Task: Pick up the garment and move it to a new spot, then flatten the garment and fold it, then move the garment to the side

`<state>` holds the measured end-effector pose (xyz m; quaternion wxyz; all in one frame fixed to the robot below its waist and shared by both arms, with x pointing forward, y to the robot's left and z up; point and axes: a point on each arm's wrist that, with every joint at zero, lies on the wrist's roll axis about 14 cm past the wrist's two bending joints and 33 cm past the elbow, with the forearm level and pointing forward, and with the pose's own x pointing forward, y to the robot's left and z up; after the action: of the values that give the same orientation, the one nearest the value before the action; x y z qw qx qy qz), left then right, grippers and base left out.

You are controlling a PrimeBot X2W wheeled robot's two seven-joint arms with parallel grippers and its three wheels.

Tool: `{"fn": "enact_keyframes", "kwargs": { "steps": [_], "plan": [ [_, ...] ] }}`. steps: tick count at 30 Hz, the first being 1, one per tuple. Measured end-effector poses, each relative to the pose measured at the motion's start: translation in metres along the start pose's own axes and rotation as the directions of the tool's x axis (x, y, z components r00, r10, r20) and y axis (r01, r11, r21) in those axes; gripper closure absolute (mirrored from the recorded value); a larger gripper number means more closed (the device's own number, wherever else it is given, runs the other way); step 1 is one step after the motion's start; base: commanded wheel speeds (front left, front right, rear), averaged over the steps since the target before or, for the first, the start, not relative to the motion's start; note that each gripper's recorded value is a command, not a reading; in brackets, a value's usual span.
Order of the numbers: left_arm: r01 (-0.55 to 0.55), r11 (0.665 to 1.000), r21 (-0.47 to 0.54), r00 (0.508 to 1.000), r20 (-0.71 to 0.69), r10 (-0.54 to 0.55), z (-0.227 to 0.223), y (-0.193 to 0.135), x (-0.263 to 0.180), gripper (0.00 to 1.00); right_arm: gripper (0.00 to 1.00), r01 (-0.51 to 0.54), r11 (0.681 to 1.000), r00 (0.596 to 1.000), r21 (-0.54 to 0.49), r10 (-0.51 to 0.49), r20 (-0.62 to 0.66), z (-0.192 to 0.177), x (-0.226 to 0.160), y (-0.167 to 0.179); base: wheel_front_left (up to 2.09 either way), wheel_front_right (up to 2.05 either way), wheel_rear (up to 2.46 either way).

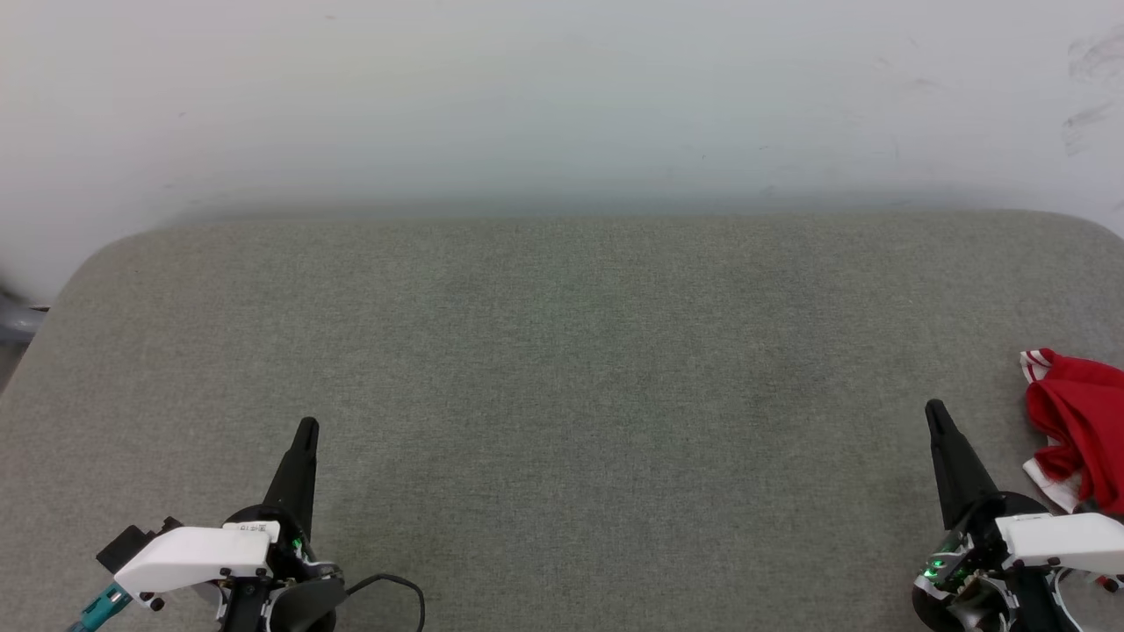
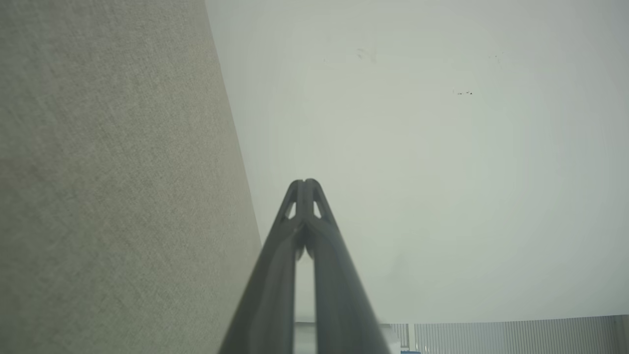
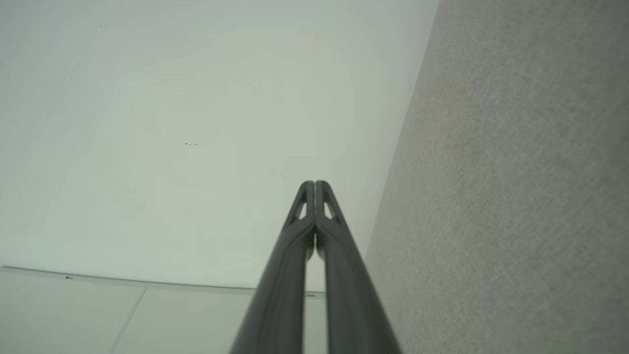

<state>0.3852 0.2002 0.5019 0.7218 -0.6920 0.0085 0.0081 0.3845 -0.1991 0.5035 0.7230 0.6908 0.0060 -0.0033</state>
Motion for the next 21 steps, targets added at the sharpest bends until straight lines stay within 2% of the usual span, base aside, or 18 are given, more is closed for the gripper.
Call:
{"fn": "enact_keyframes", "kwargs": {
  "steps": [7,21],
  "plan": [
    [0.013,0.999,-0.043,1.0,0.001,-0.013,0.0004,-0.0023,0.0024,1.0,1.0,-0.001,0.999,1.0,0.046,0.0,0.004,0.001,0.0025,-0.0002,0.0,0.0,0.0],
    [0.015,0.999,-0.046,1.0,0.002,-0.015,0.0004,-0.0029,0.0027,1.0,1.0,-0.003,0.999,1.0,0.049,0.002,0.006,0.0015,0.003,0.0005,0.0,0.0,0.0]
  ]
}}
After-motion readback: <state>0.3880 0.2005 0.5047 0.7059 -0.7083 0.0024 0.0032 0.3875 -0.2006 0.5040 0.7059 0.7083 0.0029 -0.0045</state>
